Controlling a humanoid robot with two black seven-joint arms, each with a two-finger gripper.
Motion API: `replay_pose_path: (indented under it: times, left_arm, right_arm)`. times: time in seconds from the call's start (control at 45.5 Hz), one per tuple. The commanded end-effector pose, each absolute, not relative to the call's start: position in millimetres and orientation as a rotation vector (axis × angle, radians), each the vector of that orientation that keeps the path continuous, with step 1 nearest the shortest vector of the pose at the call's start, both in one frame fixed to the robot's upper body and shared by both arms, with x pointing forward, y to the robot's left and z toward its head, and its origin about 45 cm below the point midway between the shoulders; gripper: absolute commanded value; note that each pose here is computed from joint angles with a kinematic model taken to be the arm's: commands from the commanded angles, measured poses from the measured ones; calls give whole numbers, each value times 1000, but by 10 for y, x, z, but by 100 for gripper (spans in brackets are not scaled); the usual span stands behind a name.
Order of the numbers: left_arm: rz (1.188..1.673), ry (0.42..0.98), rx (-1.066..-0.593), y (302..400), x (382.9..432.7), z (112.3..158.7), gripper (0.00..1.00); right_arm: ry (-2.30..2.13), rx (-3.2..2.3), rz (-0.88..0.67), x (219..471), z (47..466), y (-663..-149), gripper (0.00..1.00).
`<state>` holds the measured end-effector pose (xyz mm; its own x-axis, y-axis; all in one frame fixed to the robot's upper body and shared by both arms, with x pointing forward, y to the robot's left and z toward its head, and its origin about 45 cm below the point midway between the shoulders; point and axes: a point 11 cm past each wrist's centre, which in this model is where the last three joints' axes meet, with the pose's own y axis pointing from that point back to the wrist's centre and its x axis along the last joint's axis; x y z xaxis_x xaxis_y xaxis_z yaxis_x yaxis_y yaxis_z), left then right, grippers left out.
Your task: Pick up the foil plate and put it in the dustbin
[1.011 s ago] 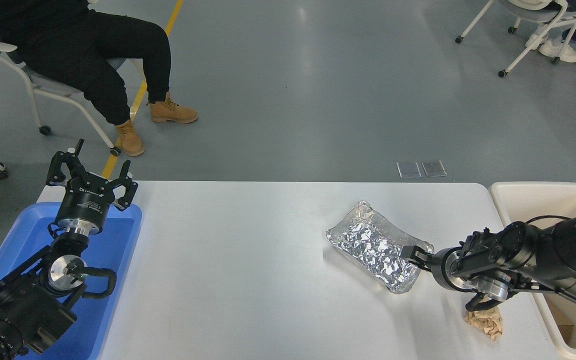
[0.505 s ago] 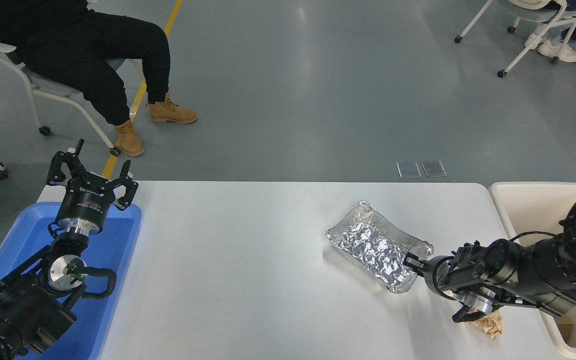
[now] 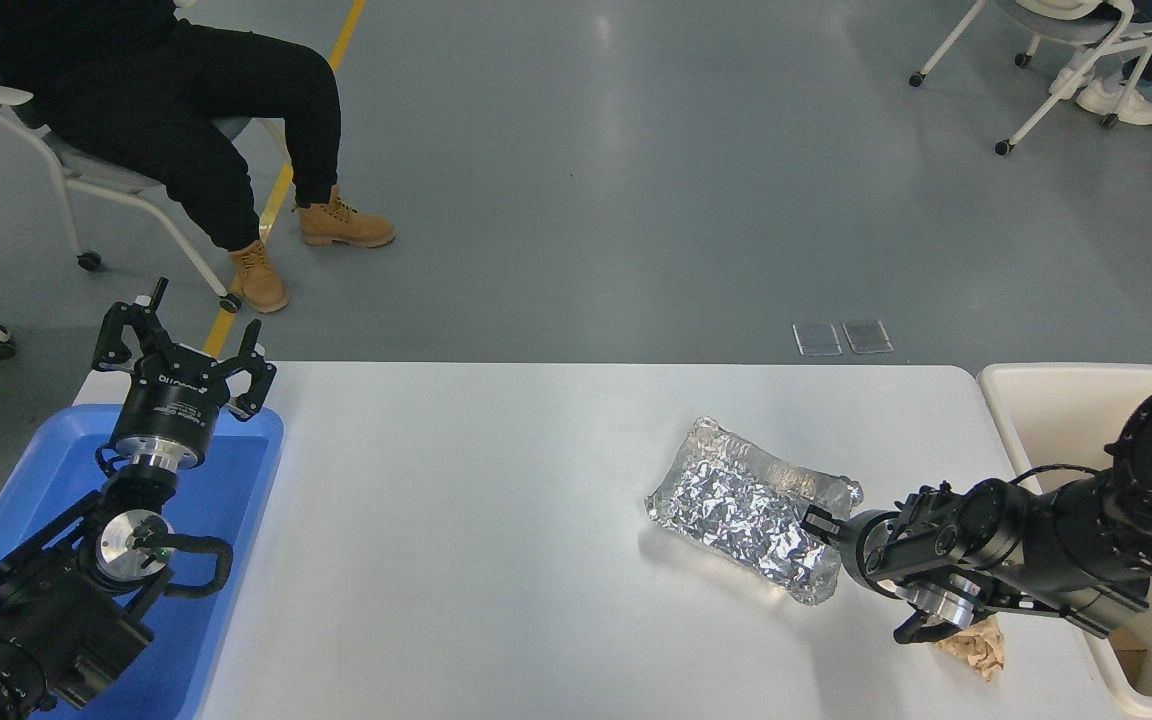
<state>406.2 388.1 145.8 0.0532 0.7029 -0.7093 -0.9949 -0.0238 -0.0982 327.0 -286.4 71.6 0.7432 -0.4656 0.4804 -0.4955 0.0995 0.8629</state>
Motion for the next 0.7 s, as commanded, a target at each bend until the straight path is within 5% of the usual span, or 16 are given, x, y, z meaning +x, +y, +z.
replay_pose_path:
  times: [0.0, 0.681]
  left_arm:
    - [1463, 537, -697, 3881, 4063, 1458, 99]
    - [1463, 537, -696, 3879, 4062, 1457, 99]
  right_arm:
    - [-844, 1543, 11, 3507, 1166, -3017, 0]
    - [-957, 1653, 162, 4158, 3600, -3334, 0]
